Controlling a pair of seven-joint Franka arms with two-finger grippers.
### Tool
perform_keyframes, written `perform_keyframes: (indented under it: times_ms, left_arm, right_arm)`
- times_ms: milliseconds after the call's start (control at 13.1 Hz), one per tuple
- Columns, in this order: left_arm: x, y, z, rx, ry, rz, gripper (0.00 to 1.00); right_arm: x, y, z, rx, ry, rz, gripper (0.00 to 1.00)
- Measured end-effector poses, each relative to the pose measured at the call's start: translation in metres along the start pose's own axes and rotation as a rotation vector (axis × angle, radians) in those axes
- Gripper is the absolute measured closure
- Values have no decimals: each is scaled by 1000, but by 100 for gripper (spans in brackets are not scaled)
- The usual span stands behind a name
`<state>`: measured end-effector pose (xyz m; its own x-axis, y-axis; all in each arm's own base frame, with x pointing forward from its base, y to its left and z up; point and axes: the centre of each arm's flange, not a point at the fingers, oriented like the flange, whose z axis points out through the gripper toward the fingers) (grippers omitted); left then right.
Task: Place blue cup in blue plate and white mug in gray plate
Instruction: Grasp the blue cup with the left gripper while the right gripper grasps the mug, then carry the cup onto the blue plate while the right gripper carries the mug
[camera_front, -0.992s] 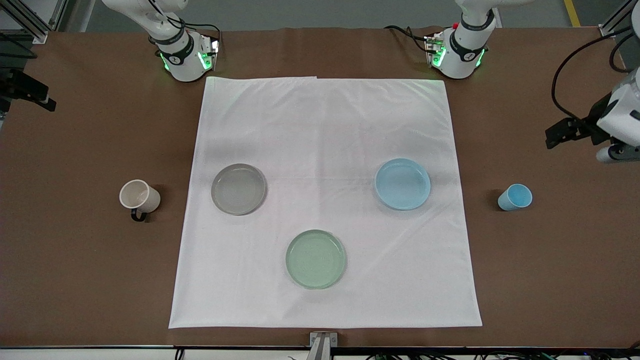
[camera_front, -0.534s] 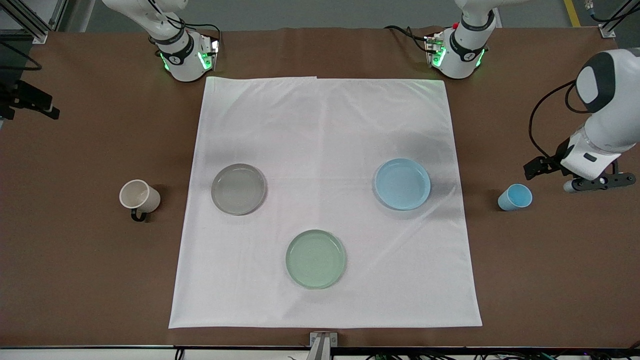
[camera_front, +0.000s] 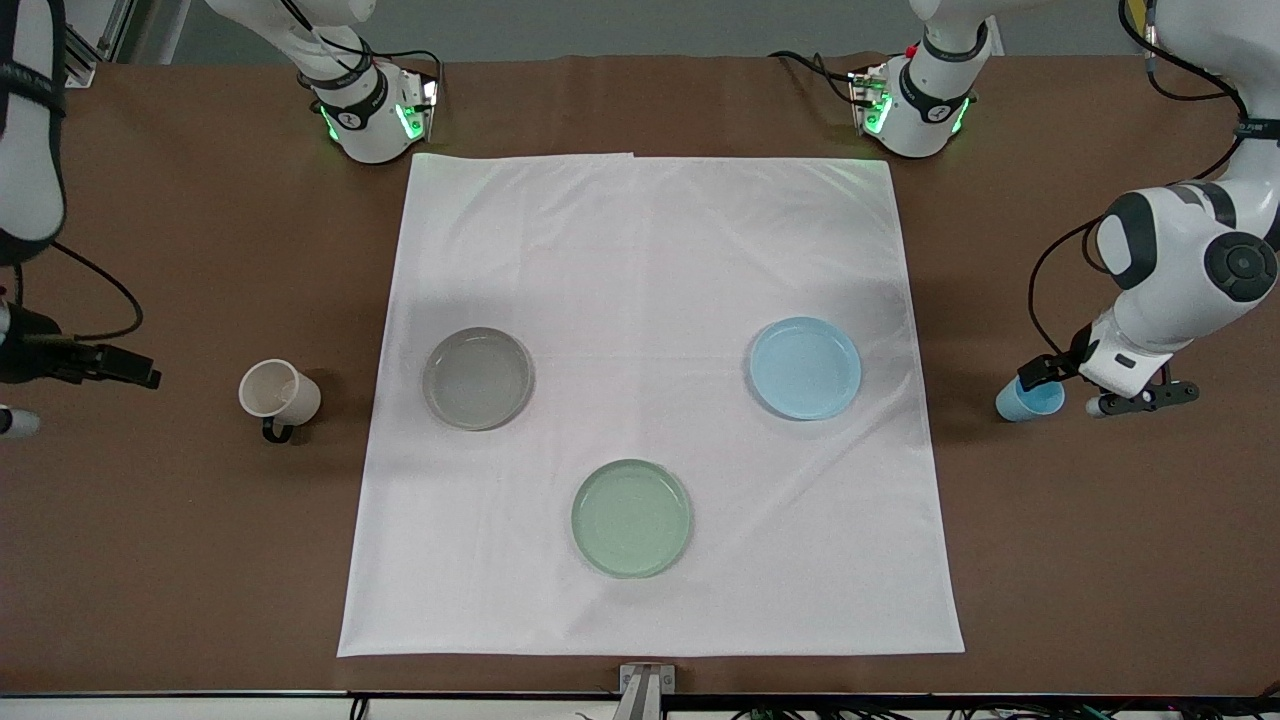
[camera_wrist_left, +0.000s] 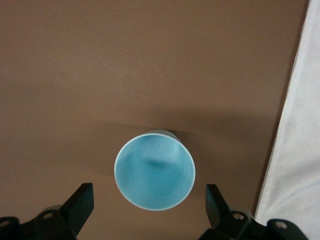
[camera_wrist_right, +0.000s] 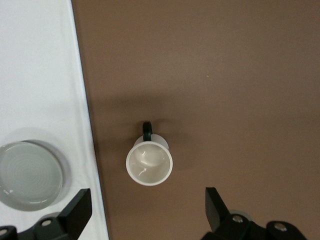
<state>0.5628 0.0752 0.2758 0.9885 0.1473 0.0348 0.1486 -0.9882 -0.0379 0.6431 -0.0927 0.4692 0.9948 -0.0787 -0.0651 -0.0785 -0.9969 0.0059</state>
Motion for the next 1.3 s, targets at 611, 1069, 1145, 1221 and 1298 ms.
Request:
perform_keyframes:
  times_ms: [611, 1069, 1145, 1221, 1298]
  left_arm:
    - [5, -12, 21, -3, -17, -20, 24]
    - [9, -13, 28, -6, -23, -22, 80]
    - [10, -11, 28, -7, -21, -19, 91]
    - [11, -9, 27, -7, -19, -16, 97]
    - [12, -7, 26, -9, -17, -12, 97]
  right_arm:
    - [0, -10, 166, 25, 61, 12, 5]
    - [-15, -17, 226, 23, 32, 4, 18]
    - [-15, -18, 230, 27, 26, 6, 22]
    - [-16, -19, 232, 31, 23, 7, 22]
    - [-16, -20, 232, 33, 21, 7, 26]
